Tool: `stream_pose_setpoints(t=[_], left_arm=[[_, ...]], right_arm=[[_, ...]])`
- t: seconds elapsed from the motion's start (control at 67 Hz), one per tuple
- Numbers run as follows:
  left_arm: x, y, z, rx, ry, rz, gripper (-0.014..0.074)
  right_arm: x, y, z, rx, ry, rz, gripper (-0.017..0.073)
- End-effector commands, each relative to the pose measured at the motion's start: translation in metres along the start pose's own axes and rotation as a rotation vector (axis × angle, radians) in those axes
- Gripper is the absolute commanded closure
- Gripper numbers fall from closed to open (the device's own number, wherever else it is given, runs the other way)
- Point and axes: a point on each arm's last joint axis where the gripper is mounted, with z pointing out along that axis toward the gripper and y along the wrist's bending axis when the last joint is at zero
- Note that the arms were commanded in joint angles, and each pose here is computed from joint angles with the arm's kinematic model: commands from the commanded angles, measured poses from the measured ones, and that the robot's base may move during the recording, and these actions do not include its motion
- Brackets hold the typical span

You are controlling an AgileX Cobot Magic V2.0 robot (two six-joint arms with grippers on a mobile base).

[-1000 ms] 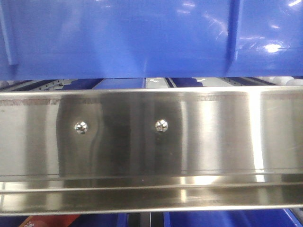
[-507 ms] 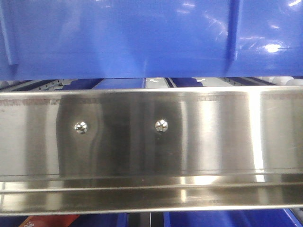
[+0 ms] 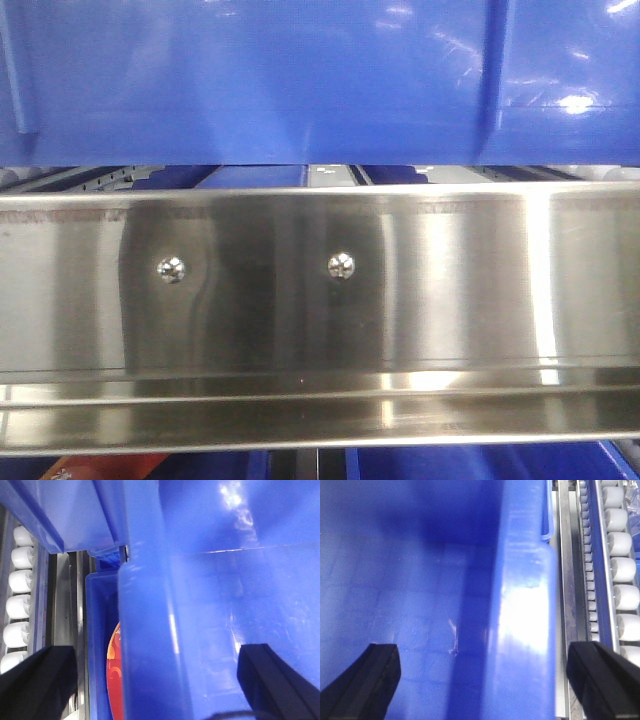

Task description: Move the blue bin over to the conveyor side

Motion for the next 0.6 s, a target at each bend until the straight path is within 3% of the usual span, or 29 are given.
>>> stream_pose_setpoints(t=[0.0, 0.209, 0.358, 0.463, 0.582], left_arm=[[-0.0009, 0.0017, -0.0076, -0.001, -0.027, -0.003, 0.0045], [-0.0009, 0.0017, -0.0076, -0.001, -0.027, -0.003, 0.0099], [-0.0009, 0.0017, -0.0076, -0.001, -0.027, -0.003, 0.0248], [-0.0009, 0.0017, -0.0076, -0.001, -0.027, -0.003, 0.0416], [-0.0009, 0.0017, -0.0076, -0.001, -0.027, -0.003, 0.0629]], right_arm=[[-0.0023, -0.0007, -0.0032, 0.012, -0.022, -0.007, 0.0001], [-0.0029, -0.0007, -0.0032, 0.011, -0.028, -0.008, 0.0001], [-0.0029, -0.0007, -0.0032, 0.011, -0.028, -0.008, 0.0078], [-0.0029, -0.0007, -0.0032, 0.011, -0.028, -0.008, 0.0263], [-0.0028, -0.0006, -0.0041, 0.011, -0.030, -0.008, 0.0568]])
